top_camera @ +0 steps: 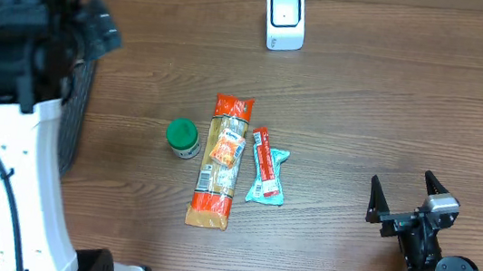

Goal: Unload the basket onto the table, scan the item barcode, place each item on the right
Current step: 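Release the jar and raise the left gripper above the basket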

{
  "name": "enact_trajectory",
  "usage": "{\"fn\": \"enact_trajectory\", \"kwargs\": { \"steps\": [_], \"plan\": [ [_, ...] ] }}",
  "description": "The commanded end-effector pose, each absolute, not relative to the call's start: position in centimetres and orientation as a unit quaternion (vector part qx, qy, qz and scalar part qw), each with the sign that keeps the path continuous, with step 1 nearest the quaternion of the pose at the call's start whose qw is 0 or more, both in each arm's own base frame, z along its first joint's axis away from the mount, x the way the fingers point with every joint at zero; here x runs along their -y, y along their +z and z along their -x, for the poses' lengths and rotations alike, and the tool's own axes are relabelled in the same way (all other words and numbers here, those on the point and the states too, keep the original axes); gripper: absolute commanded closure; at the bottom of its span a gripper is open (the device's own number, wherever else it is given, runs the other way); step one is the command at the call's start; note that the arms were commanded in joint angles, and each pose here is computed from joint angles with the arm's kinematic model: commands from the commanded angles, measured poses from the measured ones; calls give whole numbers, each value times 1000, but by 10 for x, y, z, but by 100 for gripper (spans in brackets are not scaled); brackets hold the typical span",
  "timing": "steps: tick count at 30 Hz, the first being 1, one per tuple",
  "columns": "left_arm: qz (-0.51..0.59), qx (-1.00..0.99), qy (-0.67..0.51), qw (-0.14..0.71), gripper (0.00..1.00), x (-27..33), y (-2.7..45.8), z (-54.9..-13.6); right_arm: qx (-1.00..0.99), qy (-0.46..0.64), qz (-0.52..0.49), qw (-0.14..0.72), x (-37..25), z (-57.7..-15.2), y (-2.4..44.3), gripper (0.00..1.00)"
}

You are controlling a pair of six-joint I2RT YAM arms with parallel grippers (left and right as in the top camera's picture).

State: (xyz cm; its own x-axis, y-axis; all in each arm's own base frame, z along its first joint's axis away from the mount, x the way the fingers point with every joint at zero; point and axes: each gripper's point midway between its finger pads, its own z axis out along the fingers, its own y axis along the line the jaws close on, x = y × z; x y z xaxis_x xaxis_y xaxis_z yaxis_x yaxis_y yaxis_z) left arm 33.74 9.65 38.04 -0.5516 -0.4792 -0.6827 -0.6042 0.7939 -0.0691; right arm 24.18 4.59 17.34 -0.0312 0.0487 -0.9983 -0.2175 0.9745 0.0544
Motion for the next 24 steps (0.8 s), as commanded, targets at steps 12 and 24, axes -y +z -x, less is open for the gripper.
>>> {"fn": "enact_trajectory", "kwargs": {
  "steps": [12,24],
  "plan": [
    [316,-874,121,349,0,-114,379,-333,-712,97,54,694,-45,-242,171,0],
    [316,-874,121,348,0,-114,378,-333,-712,97,54,694,-45,-242,171,0]
  ]
}}
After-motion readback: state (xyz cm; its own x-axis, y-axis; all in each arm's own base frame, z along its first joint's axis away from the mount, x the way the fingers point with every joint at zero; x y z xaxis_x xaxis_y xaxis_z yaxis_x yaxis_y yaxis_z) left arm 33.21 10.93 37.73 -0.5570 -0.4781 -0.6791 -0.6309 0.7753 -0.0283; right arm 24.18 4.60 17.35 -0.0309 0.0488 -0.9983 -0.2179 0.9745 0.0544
